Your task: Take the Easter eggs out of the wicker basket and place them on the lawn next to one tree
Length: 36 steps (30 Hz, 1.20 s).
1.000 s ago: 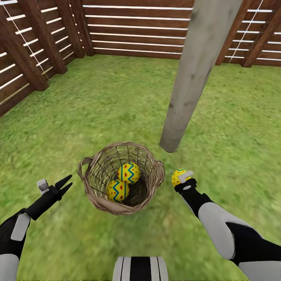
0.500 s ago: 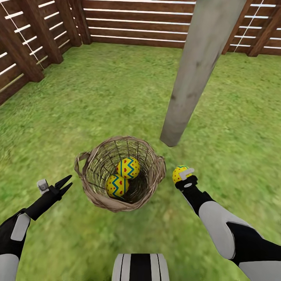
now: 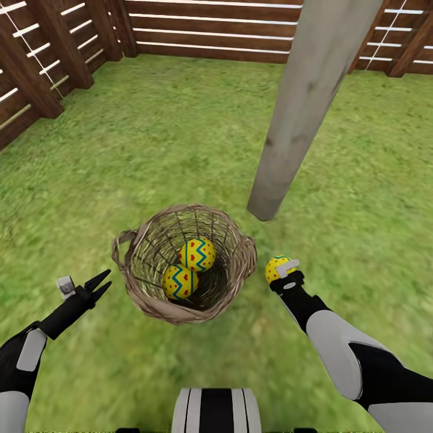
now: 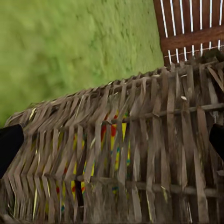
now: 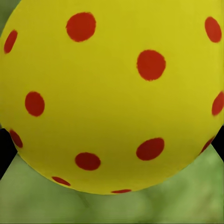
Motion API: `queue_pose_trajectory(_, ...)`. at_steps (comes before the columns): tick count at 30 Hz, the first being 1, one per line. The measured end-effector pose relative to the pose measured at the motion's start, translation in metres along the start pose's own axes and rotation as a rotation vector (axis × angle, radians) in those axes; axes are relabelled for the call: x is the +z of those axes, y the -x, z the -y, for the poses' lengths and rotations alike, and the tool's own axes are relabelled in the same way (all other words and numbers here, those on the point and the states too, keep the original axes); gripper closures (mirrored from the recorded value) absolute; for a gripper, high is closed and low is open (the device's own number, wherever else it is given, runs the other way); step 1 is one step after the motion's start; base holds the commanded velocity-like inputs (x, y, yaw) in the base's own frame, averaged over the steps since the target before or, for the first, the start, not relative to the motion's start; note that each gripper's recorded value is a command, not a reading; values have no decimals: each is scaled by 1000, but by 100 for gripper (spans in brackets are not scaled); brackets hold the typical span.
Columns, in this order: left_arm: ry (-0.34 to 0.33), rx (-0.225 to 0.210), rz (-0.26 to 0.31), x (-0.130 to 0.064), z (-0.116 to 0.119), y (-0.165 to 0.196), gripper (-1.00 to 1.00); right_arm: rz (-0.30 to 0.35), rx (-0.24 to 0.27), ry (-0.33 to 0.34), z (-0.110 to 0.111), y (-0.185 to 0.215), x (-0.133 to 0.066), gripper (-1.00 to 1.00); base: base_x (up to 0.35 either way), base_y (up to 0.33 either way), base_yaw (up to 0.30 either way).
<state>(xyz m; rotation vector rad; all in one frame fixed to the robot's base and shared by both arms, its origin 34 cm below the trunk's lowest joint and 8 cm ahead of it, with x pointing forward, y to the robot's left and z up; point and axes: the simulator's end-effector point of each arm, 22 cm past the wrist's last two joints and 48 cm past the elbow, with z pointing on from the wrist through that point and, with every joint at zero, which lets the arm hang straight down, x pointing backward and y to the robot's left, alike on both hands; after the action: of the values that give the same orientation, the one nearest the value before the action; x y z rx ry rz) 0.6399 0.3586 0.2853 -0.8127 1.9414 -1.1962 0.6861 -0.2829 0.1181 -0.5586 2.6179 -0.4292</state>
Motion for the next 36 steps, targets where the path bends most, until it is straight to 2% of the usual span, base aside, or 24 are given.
queue_pose_trajectory(3, 9, -5, -4, 0, -6, -3, -100, -1, -15, -6, 0, -2, 4, 100, 0, 0, 0)
queue_pose_trajectory(10, 22, -14, -10, 0, -16, -8, -100, 15, -5, -21, 6, 4, 10, 100, 0, 0, 0)
queue_pose_trajectory(11, 22, -14, -10, 0, -16, -7, -100, 15, -6, -20, 6, 4, 10, -100, 0, 0, 0)
queue_pose_trajectory(15, 20, -14, -10, 0, -15, -8, -100, -19, -17, -58, 7, -13, 10, -100, 0, 0, 0)
queue_pose_trajectory(20, 6, -8, -4, 0, -6, -3, -100, -7, -7, 4, -4, -5, 4, -100, 0, 0, 0)
queue_pose_trajectory(28, -21, 6, 8, 0, 12, 4, -100, 24, 11, -19, 14, 13, -7, -100, 0, 0, 0)
queue_pose_trajectory(30, -27, 10, 10, 0, 17, 6, -100, 29, 30, -25, 19, 16, -10, -100, 0, 0, 0)
queue_pose_trajectory(32, -34, 14, 13, -1, 21, 8, -100, 28, 77, -34, 26, 18, -13, -100, 0, 0, 0)
queue_pose_trajectory(36, -47, 21, 19, -1, 31, 12, -100, 45, 119, -81, 55, 36, -21, -100, 0, 0, 0)
